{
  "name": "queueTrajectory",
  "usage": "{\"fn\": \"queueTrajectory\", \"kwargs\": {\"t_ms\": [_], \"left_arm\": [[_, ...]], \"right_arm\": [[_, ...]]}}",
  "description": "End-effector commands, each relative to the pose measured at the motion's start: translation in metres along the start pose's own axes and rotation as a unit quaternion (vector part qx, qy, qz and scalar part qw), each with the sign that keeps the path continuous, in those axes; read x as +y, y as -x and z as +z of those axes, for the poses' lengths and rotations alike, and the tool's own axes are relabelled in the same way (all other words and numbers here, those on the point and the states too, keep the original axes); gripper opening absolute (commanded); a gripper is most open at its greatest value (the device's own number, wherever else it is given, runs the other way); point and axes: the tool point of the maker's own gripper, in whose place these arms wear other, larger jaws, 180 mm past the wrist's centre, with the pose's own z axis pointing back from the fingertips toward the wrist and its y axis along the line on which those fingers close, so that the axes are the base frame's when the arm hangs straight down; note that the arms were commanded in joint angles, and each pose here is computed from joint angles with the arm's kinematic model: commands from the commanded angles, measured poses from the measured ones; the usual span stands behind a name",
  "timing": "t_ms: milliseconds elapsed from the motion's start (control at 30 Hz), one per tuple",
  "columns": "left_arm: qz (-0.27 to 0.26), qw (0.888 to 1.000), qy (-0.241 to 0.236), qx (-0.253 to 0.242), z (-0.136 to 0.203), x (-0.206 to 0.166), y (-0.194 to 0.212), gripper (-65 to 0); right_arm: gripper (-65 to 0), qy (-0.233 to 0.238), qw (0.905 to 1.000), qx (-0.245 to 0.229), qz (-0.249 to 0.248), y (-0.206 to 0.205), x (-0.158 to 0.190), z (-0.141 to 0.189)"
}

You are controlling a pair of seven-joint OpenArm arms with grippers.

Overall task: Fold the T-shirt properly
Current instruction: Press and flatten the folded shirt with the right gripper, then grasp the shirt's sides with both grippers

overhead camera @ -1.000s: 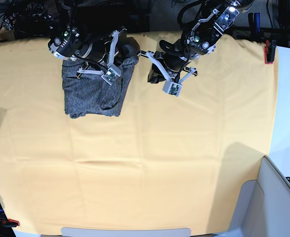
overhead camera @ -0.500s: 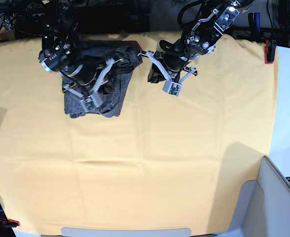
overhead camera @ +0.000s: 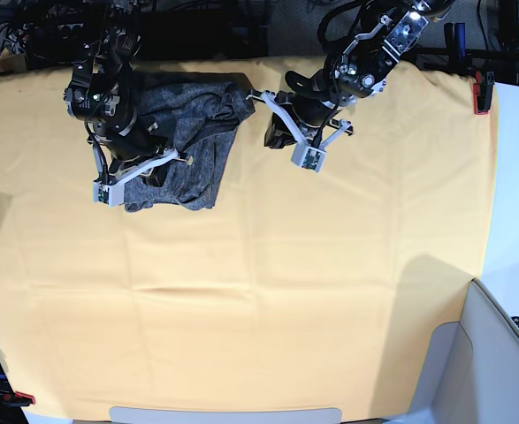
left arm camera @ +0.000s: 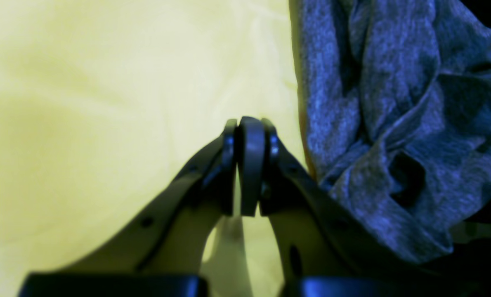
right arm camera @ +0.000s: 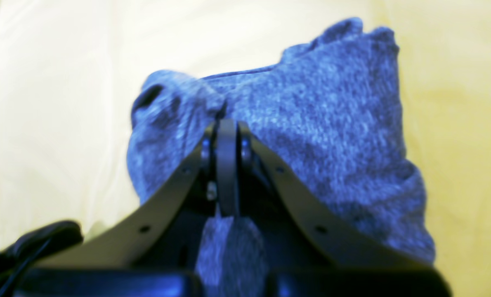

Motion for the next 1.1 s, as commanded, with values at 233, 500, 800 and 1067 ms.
{"fn": "queueTrajectory", "kwargs": {"t_ms": [233, 500, 800, 1067], "left_arm": [[-0.005, 1.000, 0.002, -0.022, 0.002, -0.001, -0.013, -64.3], [-0.005, 1.000, 0.002, -0.022, 0.002, -0.001, -0.013, -64.3], [-0.007, 1.000, -0.001, -0.021, 0.002, 0.002, -0.013, -64.3], [-0.007, 1.000, 0.000, -0.023, 0.003, 0.001, -0.014, -64.3]], "right_arm": [[-65.0, -0.005, 0.9992, 0.012, -0.039, 0.012, 0.004, -0.028], [-65.0, -0.053, 0.9984, 0.007, -0.018, 0.008, 0.046, -0.029], [-65.0, -0.101, 0.9945, 0.004, 0.027, 0.003, 0.090, -0.027], [-65.0, -0.076, 0.9933, -0.030, 0.082, -0.036, 0.065, -0.027]]}}
